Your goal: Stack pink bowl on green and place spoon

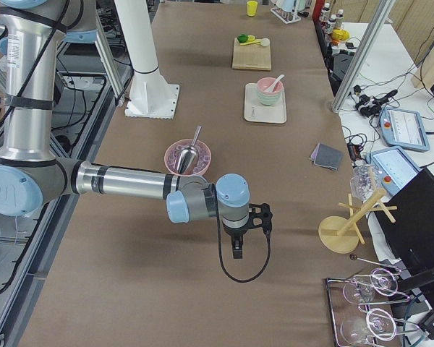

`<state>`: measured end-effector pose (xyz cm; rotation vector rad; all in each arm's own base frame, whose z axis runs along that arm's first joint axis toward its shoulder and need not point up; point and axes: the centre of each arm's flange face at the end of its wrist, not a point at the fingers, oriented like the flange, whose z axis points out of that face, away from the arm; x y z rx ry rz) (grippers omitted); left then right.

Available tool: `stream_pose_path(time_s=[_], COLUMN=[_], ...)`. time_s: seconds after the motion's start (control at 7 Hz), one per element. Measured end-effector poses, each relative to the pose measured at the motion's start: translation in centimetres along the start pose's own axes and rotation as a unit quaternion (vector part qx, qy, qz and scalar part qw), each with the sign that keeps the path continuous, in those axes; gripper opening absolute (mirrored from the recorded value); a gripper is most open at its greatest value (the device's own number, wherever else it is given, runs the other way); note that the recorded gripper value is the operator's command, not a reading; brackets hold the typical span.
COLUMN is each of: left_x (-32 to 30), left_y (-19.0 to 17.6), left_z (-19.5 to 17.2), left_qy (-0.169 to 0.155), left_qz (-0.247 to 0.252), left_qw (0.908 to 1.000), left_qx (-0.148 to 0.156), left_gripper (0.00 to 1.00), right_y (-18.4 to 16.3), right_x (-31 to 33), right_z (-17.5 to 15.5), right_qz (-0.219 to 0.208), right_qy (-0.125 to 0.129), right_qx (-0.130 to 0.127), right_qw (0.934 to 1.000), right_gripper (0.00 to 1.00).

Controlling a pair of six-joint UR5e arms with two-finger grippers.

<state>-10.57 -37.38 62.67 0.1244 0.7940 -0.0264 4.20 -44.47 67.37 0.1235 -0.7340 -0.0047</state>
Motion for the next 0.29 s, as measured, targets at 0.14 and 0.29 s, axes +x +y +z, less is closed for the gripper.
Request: stream_pose_path(time_s=[0.14,0.29], left_x=[0.01,0.06], left_y=[0.0,-0.02], left_z=[0.0,-0.05], left_qy=[0.0,0.0], left_qz=[0.0,0.001], left_qw=[1.0,1.0], left_qx=[0.0,0.001], left_gripper=[0.98,0.98], right_y=[0.17,0.27], right_x=[0.28,0.49], right_z=[0.29,0.48], right_qz=[0.003,0.005], right_qy=[0.001,0.002], right_qx=[-0.003,-0.005], right_qw=[1.0,1.0], right_gripper=[1.0,1.0])
